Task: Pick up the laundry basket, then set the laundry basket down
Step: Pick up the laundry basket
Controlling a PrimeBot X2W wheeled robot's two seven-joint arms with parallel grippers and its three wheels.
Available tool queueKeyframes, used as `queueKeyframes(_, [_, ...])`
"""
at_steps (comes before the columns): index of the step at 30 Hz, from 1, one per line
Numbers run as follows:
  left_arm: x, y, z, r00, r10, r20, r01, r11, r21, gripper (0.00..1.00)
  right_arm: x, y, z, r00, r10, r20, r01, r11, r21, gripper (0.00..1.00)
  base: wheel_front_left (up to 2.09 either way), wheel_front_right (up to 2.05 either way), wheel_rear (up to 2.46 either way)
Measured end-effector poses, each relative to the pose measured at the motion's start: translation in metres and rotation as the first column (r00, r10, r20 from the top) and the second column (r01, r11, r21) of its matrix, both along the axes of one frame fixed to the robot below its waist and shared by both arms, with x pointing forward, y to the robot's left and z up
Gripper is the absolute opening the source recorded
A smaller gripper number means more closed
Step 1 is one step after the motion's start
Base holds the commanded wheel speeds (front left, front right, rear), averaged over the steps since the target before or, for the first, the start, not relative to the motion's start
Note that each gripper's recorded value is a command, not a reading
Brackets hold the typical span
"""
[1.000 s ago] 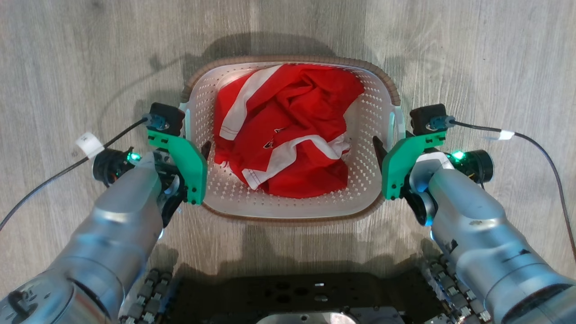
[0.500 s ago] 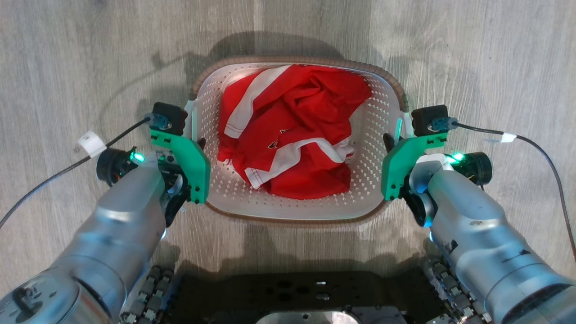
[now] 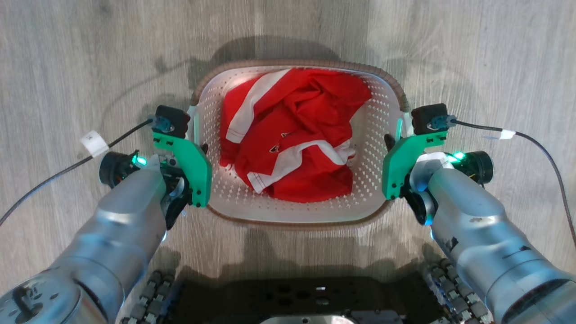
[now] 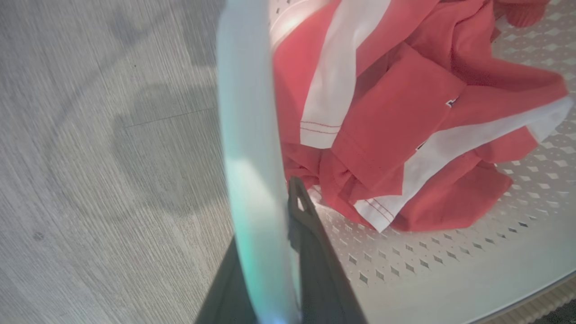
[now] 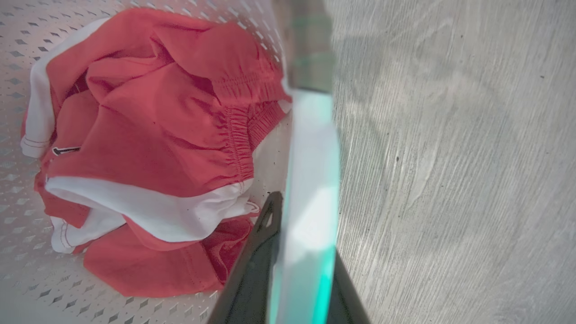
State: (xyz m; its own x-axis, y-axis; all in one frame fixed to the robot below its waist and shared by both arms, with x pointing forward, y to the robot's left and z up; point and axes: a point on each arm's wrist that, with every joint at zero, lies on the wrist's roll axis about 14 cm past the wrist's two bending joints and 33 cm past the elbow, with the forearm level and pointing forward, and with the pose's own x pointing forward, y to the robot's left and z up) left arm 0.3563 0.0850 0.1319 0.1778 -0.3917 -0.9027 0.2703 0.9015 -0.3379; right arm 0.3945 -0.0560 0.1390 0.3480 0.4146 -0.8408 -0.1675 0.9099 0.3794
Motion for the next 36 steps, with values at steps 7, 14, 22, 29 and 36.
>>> queueKeyframes(7, [-0.006,0.001,0.012,0.999,-0.036,-0.009,0.036,0.999,-0.001,0.00,-0.001,0.003,0.015,0.999,0.042,-0.019,-0.042,0.999,-0.001,0.00,0.00,0.00,0.00])
queueKeyframes(14, [-0.012,0.003,0.028,0.998,-0.053,-0.018,0.053,0.999,0.000,0.00,-0.004,0.006,0.034,0.995,0.091,-0.048,-0.092,0.996,-0.006,0.00,0.00,0.00,0.00])
queueKeyframes(22, [-0.022,0.011,0.050,0.996,-0.082,-0.023,0.082,0.997,0.006,0.00,-0.005,0.014,0.062,0.986,0.159,-0.058,-0.160,0.987,-0.009,0.00,0.00,0.00,0.00])
queueKeyframes(29, [-0.027,0.016,0.070,0.996,-0.080,-0.032,0.080,0.997,0.003,0.00,-0.006,0.016,0.087,0.980,0.197,-0.036,-0.198,0.980,-0.019,0.00,0.00,0.00,0.00])
queueKeyframes(36, [-0.035,0.022,0.093,0.994,-0.106,0.007,0.106,0.994,0.007,0.00,-0.021,0.023,0.113,0.971,0.237,-0.018,-0.237,0.971,-0.013,0.00,0.00,0.00,0.00])
